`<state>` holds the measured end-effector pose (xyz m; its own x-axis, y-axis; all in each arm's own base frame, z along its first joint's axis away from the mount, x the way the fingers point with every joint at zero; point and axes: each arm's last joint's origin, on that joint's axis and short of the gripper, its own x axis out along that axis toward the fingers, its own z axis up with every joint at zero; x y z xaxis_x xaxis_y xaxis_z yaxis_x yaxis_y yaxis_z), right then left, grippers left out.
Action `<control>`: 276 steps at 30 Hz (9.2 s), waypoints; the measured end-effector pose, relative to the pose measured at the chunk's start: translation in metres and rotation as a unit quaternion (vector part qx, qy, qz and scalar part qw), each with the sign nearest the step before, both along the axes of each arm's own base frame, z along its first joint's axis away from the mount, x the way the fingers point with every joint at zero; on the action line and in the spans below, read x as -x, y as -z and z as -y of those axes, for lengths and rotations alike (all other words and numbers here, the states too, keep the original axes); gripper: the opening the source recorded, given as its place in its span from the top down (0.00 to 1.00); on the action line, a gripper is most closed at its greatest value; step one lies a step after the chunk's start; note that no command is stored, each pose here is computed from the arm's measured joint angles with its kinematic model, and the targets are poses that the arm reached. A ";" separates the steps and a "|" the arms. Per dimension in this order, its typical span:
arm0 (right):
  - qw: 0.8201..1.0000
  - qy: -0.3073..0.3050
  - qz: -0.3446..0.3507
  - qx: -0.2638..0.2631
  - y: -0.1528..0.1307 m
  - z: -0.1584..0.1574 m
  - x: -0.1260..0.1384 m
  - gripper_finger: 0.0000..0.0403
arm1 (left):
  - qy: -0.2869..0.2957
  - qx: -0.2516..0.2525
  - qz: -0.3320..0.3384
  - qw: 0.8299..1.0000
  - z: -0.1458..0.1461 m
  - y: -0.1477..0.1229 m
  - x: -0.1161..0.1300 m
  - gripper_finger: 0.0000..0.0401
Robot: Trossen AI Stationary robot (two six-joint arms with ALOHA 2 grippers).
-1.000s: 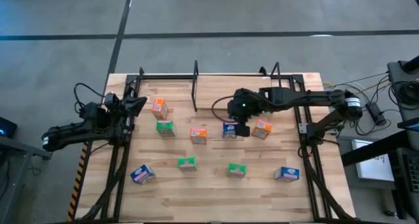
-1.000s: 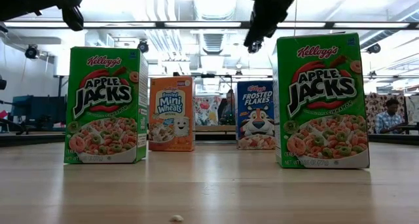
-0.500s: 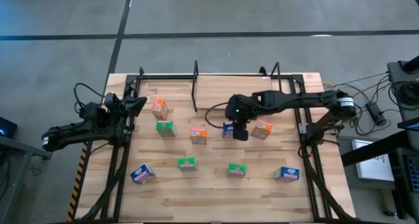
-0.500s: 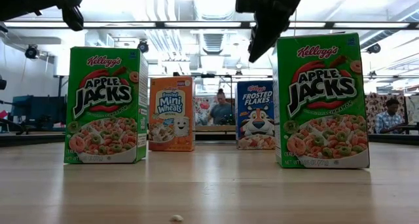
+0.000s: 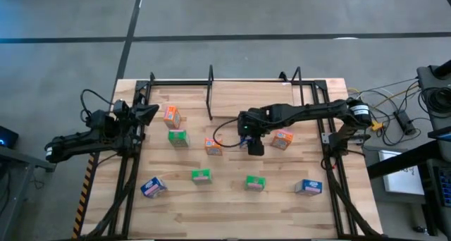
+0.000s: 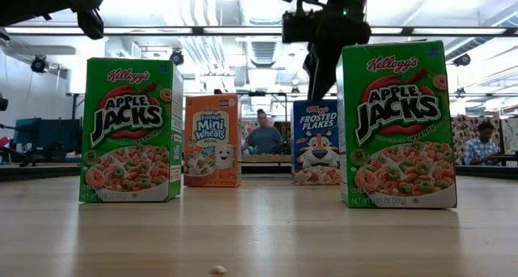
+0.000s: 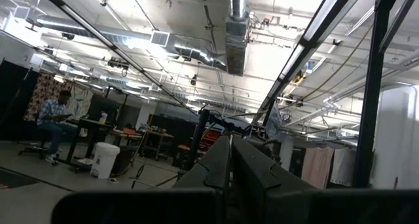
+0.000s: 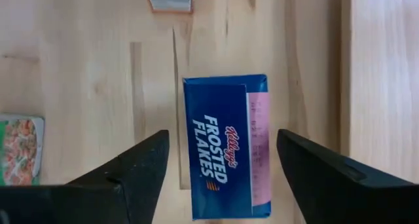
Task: Stack cereal on shelf
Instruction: Put the top blue cereal box on the shelf
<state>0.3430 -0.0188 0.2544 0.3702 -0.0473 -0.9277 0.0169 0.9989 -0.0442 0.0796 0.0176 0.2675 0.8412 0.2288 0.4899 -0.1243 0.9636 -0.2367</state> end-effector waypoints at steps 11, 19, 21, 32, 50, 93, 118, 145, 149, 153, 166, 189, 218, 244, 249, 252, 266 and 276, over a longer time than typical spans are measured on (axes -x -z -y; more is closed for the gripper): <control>1.000 -0.003 -0.010 0.001 0.006 0.000 -0.003 0.45 | 0.000 0.000 0.000 1.000 0.000 0.000 0.000 1.00; 1.000 -0.003 -0.006 0.000 0.004 0.000 -0.002 0.58 | 0.000 0.000 0.000 1.000 0.000 0.000 0.000 1.00; 1.000 -0.002 -0.004 0.000 0.004 0.000 -0.003 0.60 | 0.000 0.000 0.000 1.000 0.000 0.000 0.000 1.00; 0.999 -0.005 0.047 0.007 -0.035 0.005 -0.008 0.62 | 0.001 0.002 0.000 1.000 0.000 0.000 0.000 1.00; 0.985 0.039 0.148 0.084 -0.103 0.112 -0.008 0.62 | 0.001 0.002 0.001 1.000 0.000 0.000 0.000 1.00; 0.988 0.055 0.135 0.043 -0.111 0.149 -0.029 0.46 | 0.001 0.001 0.002 1.000 0.000 0.000 0.000 1.00; 0.967 -0.010 0.250 0.054 -0.049 0.064 0.032 0.97 | 0.001 0.008 -0.027 1.000 -0.001 0.005 -0.003 1.00; 0.936 0.189 0.278 0.109 0.046 0.095 0.055 0.97 | -0.031 -0.038 0.028 0.998 -0.001 -0.007 -0.003 1.00; 0.927 0.184 0.299 0.134 0.050 0.107 0.050 0.97 | -0.031 -0.038 0.028 0.998 -0.001 -0.007 -0.002 1.00; 0.917 0.193 0.318 0.144 0.054 0.117 0.046 0.97 | -0.031 -0.038 0.028 0.998 -0.001 -0.007 -0.002 1.00; 0.901 0.193 0.354 0.161 0.064 0.127 0.035 0.97 | -0.031 -0.039 0.030 0.998 -0.001 -0.008 -0.002 1.00; 0.906 0.180 0.363 0.123 0.089 0.123 0.021 0.97 | -0.031 -0.038 0.028 0.998 -0.001 -0.007 -0.002 1.00; 0.911 0.167 0.328 0.185 0.088 0.176 -0.038 0.97 | -0.031 -0.038 0.025 0.999 -0.001 -0.007 -0.003 1.00; 0.912 0.170 0.324 0.183 0.090 0.183 -0.038 0.97 | -0.030 -0.038 0.025 0.999 -0.001 -0.007 -0.003 1.00; 0.909 0.171 0.332 0.183 0.093 0.187 -0.047 0.97 | -0.031 -0.038 0.025 0.998 -0.001 -0.007 -0.003 1.00; 0.907 0.174 0.337 0.185 0.092 0.190 -0.052 0.97 | -0.031 -0.038 0.026 0.998 -0.001 -0.007 -0.003 1.00; 0.906 0.176 0.335 0.188 0.089 0.197 -0.060 0.97 | -0.029 -0.036 0.025 0.999 -0.001 -0.007 -0.003 1.00; 0.915 0.167 0.310 0.195 0.091 0.196 -0.057 0.97 | -0.028 -0.034 0.025 0.999 -0.001 -0.007 -0.003 1.00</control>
